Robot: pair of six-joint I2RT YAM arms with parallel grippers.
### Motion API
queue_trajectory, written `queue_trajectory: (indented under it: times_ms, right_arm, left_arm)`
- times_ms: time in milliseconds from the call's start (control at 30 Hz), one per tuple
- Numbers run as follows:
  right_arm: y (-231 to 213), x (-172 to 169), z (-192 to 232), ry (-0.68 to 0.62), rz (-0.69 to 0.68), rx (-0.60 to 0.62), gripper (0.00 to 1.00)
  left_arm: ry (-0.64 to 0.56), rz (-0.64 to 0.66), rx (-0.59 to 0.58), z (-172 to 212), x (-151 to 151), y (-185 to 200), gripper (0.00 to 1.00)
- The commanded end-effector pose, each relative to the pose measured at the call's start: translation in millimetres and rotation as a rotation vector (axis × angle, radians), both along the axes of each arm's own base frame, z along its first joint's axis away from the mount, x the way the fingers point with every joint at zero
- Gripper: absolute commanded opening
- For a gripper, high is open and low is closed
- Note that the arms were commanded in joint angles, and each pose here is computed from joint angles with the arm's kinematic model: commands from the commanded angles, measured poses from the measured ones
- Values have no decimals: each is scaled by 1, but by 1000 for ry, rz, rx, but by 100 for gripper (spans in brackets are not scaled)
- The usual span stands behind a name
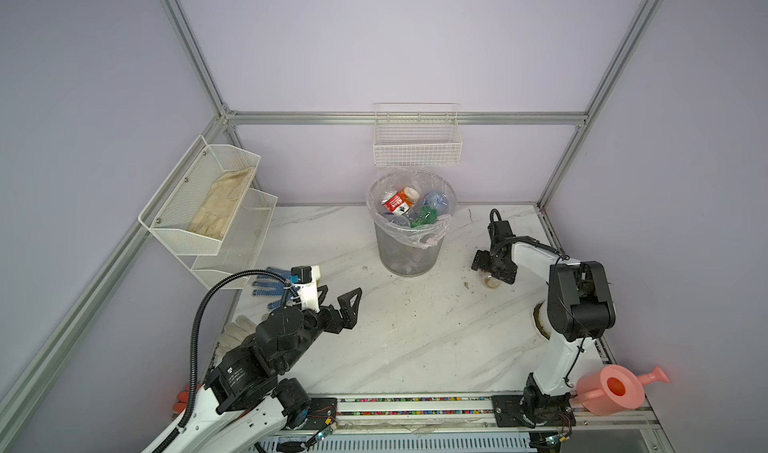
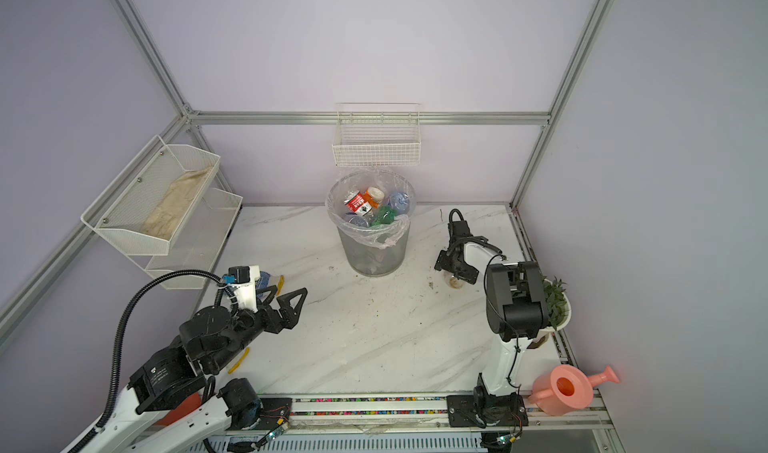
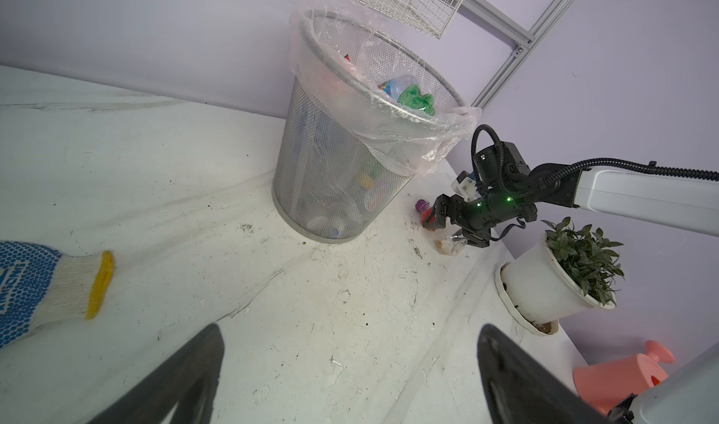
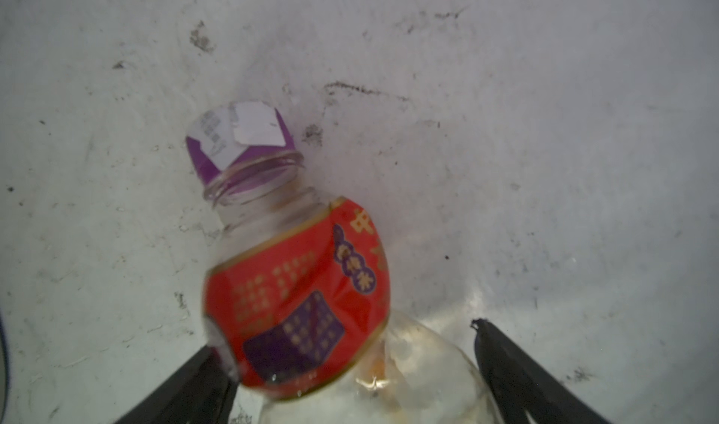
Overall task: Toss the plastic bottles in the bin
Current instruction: 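Close the right gripper on the red-labelled bottle and lift it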
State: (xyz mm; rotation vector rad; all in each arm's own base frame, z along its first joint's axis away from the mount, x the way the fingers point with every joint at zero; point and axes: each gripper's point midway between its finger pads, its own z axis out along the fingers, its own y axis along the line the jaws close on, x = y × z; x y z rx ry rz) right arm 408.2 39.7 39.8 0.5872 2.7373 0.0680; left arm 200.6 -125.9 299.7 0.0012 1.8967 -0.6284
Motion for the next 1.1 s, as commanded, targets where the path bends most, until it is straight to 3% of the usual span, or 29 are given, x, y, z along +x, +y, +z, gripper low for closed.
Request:
queue_trajectory:
  times_ms: [0, 267, 467, 833, 1067]
  right_arm:
    - [6, 2, 13, -52, -11, 46, 93]
    - [13, -5, 14, -64, -6, 88, 84]
    - [16, -12, 19, -82, -4, 118, 64]
    - [28, -17, 64, -182, 24, 162, 0]
    - [41, -20, 115, -281, 64, 189, 0]
  left_arm:
    - [26, -7, -7, -13, 1, -5, 100]
    - [39, -12, -11, -17, 0, -6, 100]
    - [47, -16, -16, -20, 0, -7, 100]
    - [56, -18, -21, -22, 0, -8, 100]
    - [65, -21, -14, -23, 1, -11, 100]
